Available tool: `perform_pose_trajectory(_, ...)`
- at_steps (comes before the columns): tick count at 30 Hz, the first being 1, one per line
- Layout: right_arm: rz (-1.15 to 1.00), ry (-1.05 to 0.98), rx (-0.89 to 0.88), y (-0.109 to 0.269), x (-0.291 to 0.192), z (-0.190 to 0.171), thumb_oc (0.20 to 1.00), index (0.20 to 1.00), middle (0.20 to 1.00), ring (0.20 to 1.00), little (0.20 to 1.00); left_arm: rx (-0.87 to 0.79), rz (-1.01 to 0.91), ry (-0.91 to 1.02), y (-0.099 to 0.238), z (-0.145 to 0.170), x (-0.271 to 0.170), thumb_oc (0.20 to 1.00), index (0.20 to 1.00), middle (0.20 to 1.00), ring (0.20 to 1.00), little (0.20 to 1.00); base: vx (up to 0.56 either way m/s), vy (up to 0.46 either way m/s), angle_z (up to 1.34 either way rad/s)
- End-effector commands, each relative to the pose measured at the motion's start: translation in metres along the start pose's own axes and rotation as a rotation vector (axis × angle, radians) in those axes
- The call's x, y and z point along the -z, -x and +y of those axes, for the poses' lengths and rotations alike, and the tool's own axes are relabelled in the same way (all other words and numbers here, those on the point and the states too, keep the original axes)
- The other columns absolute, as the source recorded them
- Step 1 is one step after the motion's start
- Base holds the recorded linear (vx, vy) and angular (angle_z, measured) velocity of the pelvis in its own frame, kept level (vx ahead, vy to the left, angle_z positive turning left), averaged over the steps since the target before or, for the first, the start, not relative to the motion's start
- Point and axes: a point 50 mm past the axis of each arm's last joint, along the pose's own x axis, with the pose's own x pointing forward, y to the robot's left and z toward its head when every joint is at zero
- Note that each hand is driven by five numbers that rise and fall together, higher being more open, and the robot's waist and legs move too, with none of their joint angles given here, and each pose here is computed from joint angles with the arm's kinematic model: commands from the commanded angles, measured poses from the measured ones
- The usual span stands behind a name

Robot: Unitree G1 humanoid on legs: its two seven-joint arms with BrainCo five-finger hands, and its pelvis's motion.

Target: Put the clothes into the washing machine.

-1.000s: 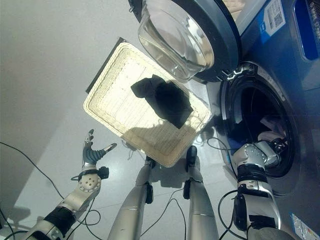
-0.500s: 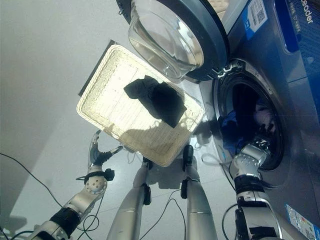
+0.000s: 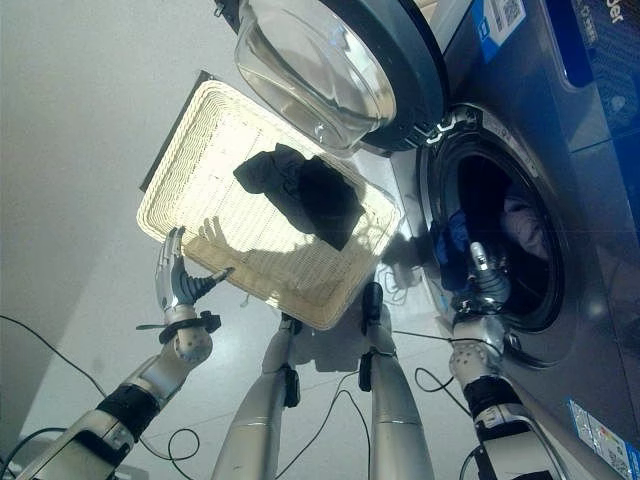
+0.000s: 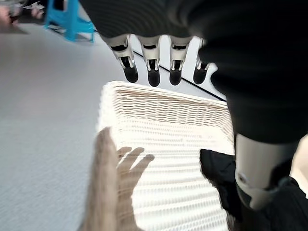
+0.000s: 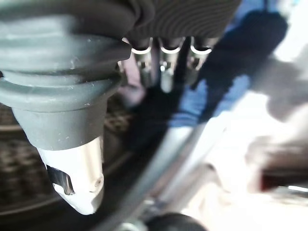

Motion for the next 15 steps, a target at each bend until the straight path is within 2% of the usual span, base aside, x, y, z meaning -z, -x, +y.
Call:
perform_pose_trajectory(1,0.069,0.102,-0.084,0.013,0.012,0.003,1.0,1.0,1.0,1.0,1.0,-0.059,-0.024,-0.115,-0.012,0.006,0.001,1.0,1.0,1.0,1.0,1.0,-0.01,0.094,-0.06)
perform_pose_trajectory(6,0.203,0.338,-0.344,0.044,0.055,0.036,1.0,1.0,1.0,1.0,1.0,-0.063,-0.018,-0.249,-0.05,0.015,-0.013,1.0,1.0,1.0,1.0,1.0,0.0,0.087,-0.13)
perform_pose_trajectory(10,0.249,0.377,-0.413,0.056,0.066,0.036,1.0,1.0,1.0,1.0,1.0,-0.035,0.0,-0.315,-0.068,0.019,-0.019,1.0,1.0,1.0,1.0,1.0,0.02,0.08,-0.17)
perform_pose_trajectory(12,0.266,0.405,-0.437,0.058,0.069,0.034,1.0,1.0,1.0,1.0,1.0,0.047,0.017,-0.419,-0.078,0.017,-0.019,1.0,1.0,1.0,1.0,1.0,0.02,0.05,-0.14)
perform_pose_trajectory(15,0.269,0.406,-0.43,0.059,0.071,0.034,1.0,1.0,1.0,1.0,1.0,0.099,0.011,-0.477,-0.083,0.014,-0.021,1.0,1.0,1.0,1.0,1.0,0.02,0.019,-0.13)
